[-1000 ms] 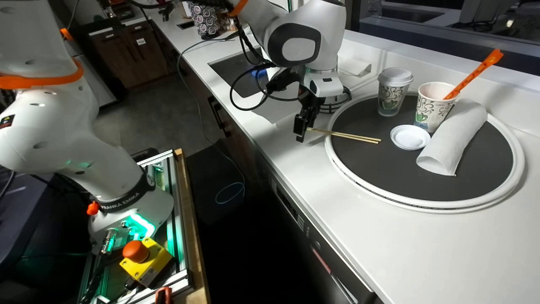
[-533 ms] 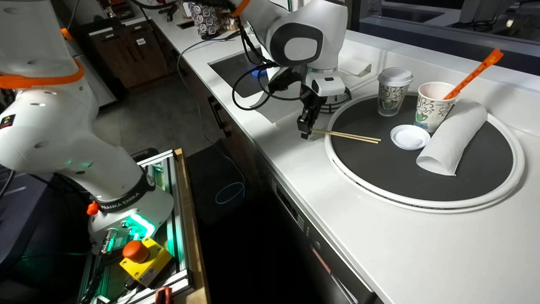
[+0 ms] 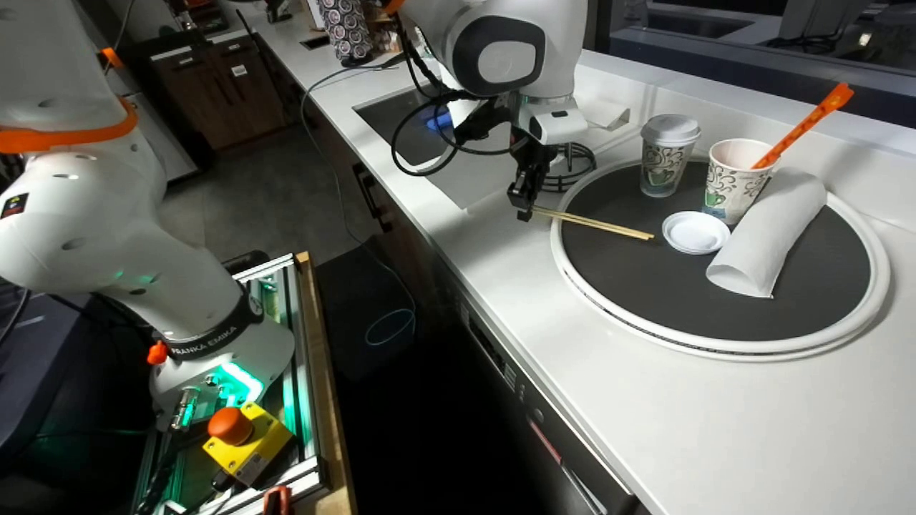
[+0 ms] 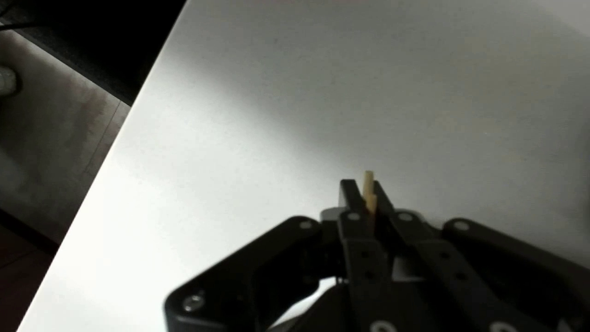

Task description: Pick up the sticks from the counter and put them in the cup

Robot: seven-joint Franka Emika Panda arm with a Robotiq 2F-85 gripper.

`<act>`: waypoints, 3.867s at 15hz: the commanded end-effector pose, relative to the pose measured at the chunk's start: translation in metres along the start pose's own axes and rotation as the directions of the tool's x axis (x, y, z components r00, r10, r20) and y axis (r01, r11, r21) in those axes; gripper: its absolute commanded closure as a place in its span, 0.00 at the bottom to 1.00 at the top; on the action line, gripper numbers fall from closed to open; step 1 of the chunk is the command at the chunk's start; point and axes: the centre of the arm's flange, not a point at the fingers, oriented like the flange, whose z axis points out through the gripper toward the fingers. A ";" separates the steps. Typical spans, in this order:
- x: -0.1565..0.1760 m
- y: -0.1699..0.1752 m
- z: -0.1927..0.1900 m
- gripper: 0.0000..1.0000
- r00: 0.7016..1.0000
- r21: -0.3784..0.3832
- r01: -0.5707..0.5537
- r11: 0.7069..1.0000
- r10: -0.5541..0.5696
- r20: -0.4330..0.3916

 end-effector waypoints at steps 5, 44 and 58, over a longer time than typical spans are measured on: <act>-0.012 0.071 -0.090 0.98 0.981 0.063 0.128 0.990 -0.117 -0.154; 0.130 -0.005 -0.167 0.98 0.604 -0.049 0.283 0.958 -0.217 -0.767; 0.157 -0.061 -0.130 0.98 0.543 0.006 0.066 0.998 -0.031 -0.839</act>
